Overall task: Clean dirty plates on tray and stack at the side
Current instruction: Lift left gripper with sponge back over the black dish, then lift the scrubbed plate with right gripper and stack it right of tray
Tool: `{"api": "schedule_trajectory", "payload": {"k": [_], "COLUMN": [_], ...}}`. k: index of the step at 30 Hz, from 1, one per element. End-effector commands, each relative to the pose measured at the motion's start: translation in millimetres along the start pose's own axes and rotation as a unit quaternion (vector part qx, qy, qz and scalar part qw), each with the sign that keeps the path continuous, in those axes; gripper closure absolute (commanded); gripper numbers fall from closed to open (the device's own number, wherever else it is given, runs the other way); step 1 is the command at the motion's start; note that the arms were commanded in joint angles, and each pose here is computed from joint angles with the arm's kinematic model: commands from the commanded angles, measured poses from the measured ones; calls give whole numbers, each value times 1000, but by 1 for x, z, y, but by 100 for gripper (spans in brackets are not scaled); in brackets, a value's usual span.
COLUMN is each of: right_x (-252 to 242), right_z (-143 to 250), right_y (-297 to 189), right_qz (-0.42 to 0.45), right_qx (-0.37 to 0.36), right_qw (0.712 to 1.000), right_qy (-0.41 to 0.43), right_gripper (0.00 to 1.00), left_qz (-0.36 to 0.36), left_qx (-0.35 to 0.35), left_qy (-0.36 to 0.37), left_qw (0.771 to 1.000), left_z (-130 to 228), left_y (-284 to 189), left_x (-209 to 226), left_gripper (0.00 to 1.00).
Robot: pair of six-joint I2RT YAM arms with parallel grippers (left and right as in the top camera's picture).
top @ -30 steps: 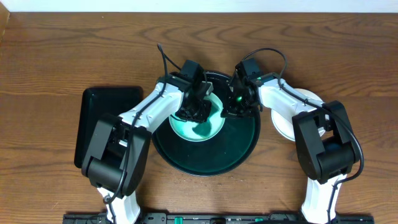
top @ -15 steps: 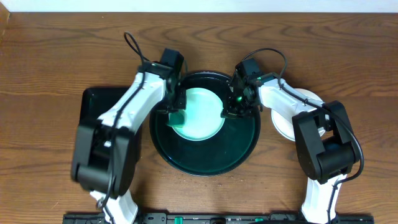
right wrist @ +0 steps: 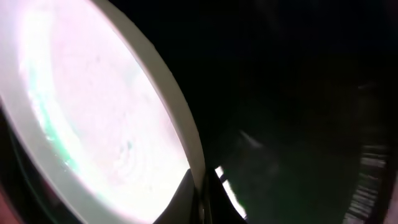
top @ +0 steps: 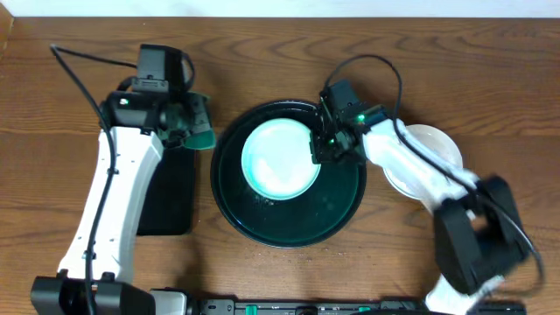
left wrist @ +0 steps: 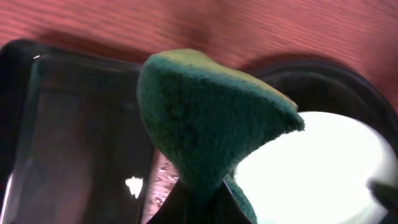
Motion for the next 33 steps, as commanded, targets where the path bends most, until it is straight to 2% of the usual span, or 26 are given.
{"api": "schedule_trajectory", "payload": {"k": [1,8,13,18,27,33], "right_x": [15,54,81,102,117,117], "right_z": [-1,20,43,62,80,81], "right_y": [-41,-80,-100,-115,-136,-139], "right_qz": [102,242,351,404,466,474], "right_qx": [-110,-240,-334,-394,-464,-473], "right_qw": [986,926,850,793,719,710], "right_qy": [-68,-164,-207,-228,-223,-216], "right_gripper": [99,99,99,99,99,99], "left_qz": [-18,-28,-29,-28,-29,-29], "left_qx": [6,7,8,9,11,13], "left_qy": [-25,-45,-46,-46,-46,-46], "left_qw": [1000,999,998,999,998,998], "left_z": [0,-1,-1,-1,-1,0], "left_y": [4,5,6,6,8,8], "left_x": [17,32,32,32,32,32], "left_gripper": [93,93,93,93,93,93]}}
Point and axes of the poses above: each gripper's point midway between its finger pads, its own y axis out along the fingers, its own x axis along the line the jaws close on, z = x × y, the point moved 9 cm from there along -y, back along the fingers, and after that the axes turned 6 degrees about y, right-handed, at the moved point
